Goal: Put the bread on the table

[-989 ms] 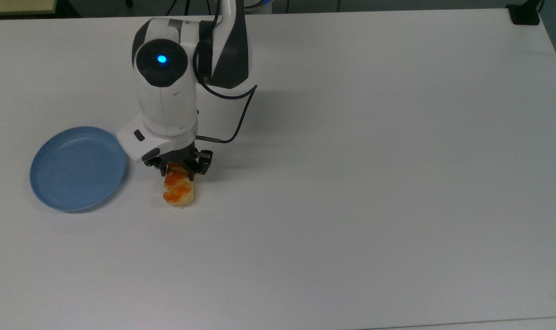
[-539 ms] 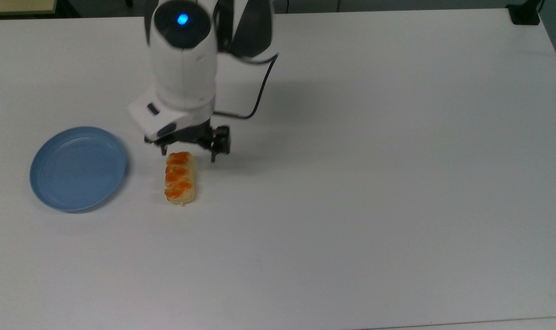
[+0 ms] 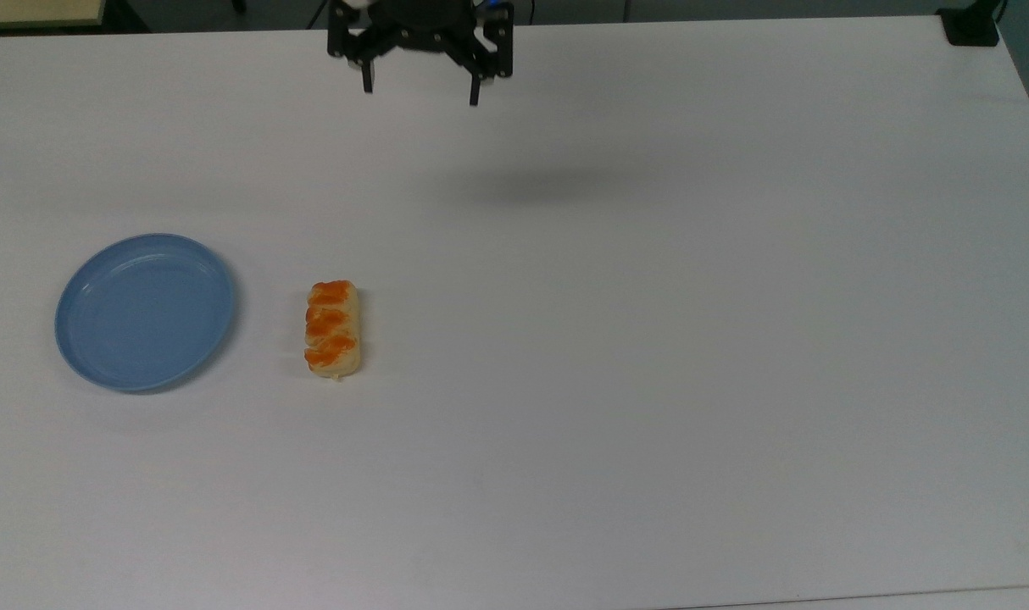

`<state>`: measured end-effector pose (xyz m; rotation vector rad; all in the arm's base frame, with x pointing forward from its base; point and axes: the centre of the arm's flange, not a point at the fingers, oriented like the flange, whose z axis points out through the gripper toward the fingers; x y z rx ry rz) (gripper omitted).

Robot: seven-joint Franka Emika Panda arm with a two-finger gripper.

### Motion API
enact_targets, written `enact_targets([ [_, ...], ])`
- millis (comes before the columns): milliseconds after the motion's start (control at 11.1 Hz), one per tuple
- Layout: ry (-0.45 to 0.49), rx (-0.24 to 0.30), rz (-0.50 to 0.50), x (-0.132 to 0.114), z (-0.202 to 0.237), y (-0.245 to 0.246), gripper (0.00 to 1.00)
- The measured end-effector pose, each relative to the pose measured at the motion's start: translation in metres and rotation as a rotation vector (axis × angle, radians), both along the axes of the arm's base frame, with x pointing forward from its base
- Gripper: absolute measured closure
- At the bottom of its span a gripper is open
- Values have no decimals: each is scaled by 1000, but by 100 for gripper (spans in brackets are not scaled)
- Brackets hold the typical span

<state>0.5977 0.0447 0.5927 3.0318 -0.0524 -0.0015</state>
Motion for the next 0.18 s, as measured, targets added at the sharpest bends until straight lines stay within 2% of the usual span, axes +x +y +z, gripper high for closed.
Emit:
enact_targets([
  [180, -1, 40, -41, -12, 14, -17, 0],
])
